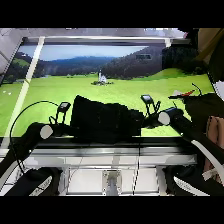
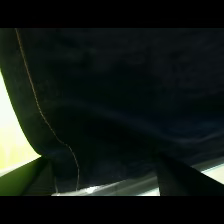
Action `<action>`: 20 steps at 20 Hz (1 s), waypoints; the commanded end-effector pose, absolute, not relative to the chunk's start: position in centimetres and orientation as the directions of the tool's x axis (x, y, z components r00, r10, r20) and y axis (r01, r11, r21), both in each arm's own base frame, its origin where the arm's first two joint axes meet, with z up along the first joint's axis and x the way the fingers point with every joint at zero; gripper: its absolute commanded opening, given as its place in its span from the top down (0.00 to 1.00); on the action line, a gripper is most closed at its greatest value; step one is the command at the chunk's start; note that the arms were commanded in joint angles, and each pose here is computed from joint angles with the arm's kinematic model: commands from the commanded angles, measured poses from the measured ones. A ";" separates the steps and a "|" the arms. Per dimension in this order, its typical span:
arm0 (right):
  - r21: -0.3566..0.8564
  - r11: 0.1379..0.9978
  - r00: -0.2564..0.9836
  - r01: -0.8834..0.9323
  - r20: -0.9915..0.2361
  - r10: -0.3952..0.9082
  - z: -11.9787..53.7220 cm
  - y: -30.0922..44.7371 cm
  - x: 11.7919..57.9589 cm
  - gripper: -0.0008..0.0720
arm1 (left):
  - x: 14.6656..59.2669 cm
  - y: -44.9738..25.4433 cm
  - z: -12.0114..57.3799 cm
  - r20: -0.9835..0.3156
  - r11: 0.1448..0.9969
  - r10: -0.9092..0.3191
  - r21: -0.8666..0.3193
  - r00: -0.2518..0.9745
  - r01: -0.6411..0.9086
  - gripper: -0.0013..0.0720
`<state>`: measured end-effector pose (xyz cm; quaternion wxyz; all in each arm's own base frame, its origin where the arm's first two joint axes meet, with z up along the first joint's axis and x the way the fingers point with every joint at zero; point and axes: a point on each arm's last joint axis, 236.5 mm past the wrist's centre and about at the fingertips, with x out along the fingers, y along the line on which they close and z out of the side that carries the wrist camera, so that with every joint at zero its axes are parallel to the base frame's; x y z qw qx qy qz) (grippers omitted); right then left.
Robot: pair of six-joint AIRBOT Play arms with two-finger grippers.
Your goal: Fold the clothes and pants, and hang the long-sleeved shirts on hangers.
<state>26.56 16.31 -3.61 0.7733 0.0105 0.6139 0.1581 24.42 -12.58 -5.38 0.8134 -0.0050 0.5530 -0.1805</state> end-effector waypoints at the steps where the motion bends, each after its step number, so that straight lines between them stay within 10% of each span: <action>1: 0.067 0.962 0.288 -0.266 -0.947 0.145 1.9 13.0 28.4 0.27 | 27.1 -13.9 -0.3 -0.828 0.922 -0.356 -0.235 0.434 0.307 0.07; 5: -0.229 0.921 0.544 -0.315 -0.838 -0.023 8.9 8.8 33.9 0.30 | 30.3 -14.3 6.7 -0.690 0.916 -0.386 -0.210 0.613 0.341 0.07; 7: -0.202 0.938 0.588 -0.283 -0.809 0.003 10.0 9.3 34.9 0.52 | 30.1 -14.3 7.6 -0.674 0.915 -0.392 -0.210 0.627 0.346 0.07; 9: -0.200 0.950 0.546 -0.239 -0.837 -0.039 7.7 7.1 34.7 0.36 | 29.6 -14.3 7.5 -0.683 0.912 -0.396 -0.216 0.614 0.348 0.07; 10: -0.126 0.979 0.498 -0.160 -0.867 -0.030 6.0 5.5 34.2 0.23 | 29.3 -14.4 7.3 -0.692 0.910 -0.400 -0.222 0.602 0.349 0.07; 13: 0.185 0.976 0.444 0.114 -0.888 0.116 1.4 1.3 33.4 0.25 | 28.7 -14.5 6.9 -0.711 0.910 -0.405 -0.253 0.575 0.329 0.09; 18: 0.816 0.558 0.507 0.152 -0.549 0.664 -0.3 3.6 32.9 0.34 | 28.8 -14.5 7.0 -0.707 0.912 -0.406 -0.272 0.579 0.306 0.09; 20: 0.859 0.465 0.437 0.215 -0.511 0.741 -2.6 4.7 32.3 0.02 | 28.8 -14.5 7.0 -0.707 0.913 -0.406 -0.291 0.579 0.285 0.09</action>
